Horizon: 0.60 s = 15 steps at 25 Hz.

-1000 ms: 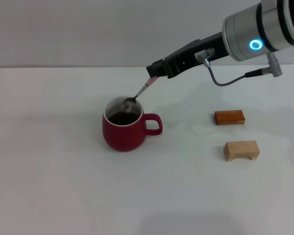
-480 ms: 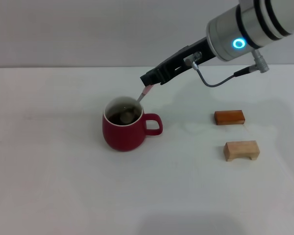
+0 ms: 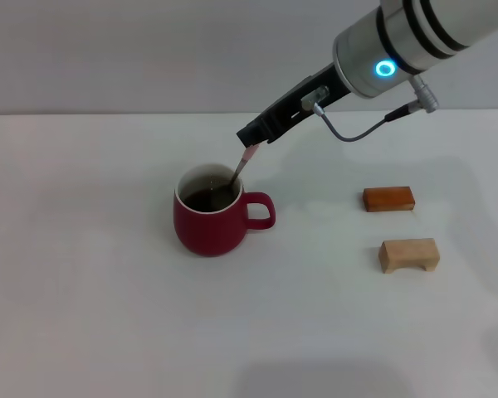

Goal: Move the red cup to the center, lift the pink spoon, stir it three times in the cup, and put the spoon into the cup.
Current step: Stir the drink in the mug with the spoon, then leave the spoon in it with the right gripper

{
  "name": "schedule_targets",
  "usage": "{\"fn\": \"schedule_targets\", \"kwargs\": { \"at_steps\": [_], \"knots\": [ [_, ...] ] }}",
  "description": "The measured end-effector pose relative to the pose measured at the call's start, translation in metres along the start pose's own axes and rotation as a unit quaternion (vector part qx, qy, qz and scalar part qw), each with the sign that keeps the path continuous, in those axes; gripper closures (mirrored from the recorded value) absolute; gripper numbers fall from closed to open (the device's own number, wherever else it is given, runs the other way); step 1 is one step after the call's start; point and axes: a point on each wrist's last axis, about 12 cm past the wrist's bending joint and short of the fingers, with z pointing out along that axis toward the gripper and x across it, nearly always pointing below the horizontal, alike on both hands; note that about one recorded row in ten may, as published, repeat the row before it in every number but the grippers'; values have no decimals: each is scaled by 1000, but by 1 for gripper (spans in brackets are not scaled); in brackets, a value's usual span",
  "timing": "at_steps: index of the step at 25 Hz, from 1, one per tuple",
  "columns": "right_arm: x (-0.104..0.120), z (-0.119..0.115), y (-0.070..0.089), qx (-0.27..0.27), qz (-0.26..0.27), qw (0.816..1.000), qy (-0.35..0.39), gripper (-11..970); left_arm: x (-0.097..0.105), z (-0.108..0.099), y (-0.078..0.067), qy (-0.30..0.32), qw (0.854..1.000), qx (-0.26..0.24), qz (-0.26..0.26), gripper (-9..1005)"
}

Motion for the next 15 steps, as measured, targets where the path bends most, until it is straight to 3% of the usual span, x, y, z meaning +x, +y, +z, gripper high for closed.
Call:
{"fn": "schedule_targets", "kwargs": {
  "at_steps": [15],
  "knots": [
    [-7,10,6,-6,-19,1000,22,821,-2,2,-2,-3,1000,2,-2,321]
  ]
}}
